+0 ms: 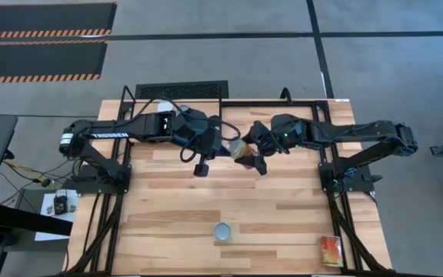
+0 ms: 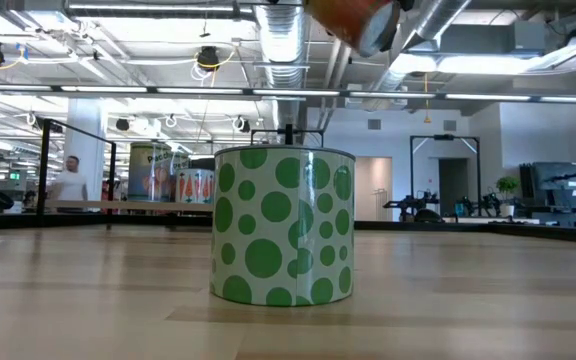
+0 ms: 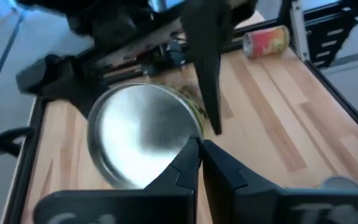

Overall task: Pick and place cans onto a shelf
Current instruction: Put the left large canned corn on the shelf

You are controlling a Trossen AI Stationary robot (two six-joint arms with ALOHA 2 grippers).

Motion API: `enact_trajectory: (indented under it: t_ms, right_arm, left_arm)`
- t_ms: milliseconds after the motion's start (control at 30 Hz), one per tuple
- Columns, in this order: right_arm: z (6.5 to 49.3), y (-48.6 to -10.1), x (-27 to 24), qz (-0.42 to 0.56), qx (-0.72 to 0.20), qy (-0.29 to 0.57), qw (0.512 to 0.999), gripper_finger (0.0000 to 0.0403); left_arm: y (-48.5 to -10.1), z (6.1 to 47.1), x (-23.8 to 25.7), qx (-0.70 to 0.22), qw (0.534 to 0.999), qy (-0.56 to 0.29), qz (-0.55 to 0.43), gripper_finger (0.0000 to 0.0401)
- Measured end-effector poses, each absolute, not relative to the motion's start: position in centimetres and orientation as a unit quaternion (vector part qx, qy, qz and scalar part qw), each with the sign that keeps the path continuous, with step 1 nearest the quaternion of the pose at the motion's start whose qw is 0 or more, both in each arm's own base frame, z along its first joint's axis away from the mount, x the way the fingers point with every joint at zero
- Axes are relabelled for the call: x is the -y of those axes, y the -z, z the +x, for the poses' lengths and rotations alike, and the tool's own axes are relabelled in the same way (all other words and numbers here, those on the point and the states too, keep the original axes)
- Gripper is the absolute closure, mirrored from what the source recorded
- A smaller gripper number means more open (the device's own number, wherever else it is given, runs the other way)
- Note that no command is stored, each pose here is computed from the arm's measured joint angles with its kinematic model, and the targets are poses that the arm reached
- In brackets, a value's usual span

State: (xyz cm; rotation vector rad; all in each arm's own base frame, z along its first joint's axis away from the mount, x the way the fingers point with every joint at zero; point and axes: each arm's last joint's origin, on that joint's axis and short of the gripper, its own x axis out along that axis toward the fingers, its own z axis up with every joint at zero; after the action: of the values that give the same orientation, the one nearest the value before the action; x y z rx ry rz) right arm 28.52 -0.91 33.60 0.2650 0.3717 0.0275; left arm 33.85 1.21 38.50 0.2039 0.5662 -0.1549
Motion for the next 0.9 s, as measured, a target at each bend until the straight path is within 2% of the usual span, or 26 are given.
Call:
enact_trajectory:
  t_ms: [167, 533, 900]
  right_arm:
    - [28.5, -33.6, 0.9, 0.129, -0.187, -0.004, 0.974, 0.0009]
    - [28.1, -34.1, 1.6, 0.126, -0.178, 0.014, 0.976, 0.0013]
    - [28.0, -33.9, 2.0, 0.132, -0.185, 0.01, 0.974, 0.0015]
  left_arm:
    - [-38.8, 33.3, -1.9, -0.289, 0.952, 0.061, 0.083, 0.04]
    - [-40.5, 32.5, -2.9, -0.298, 0.95, 0.039, 0.085, 0.04]
    - [-40.6, 32.3, -2.8, -0.3, 0.949, 0.047, 0.082, 0.0401]
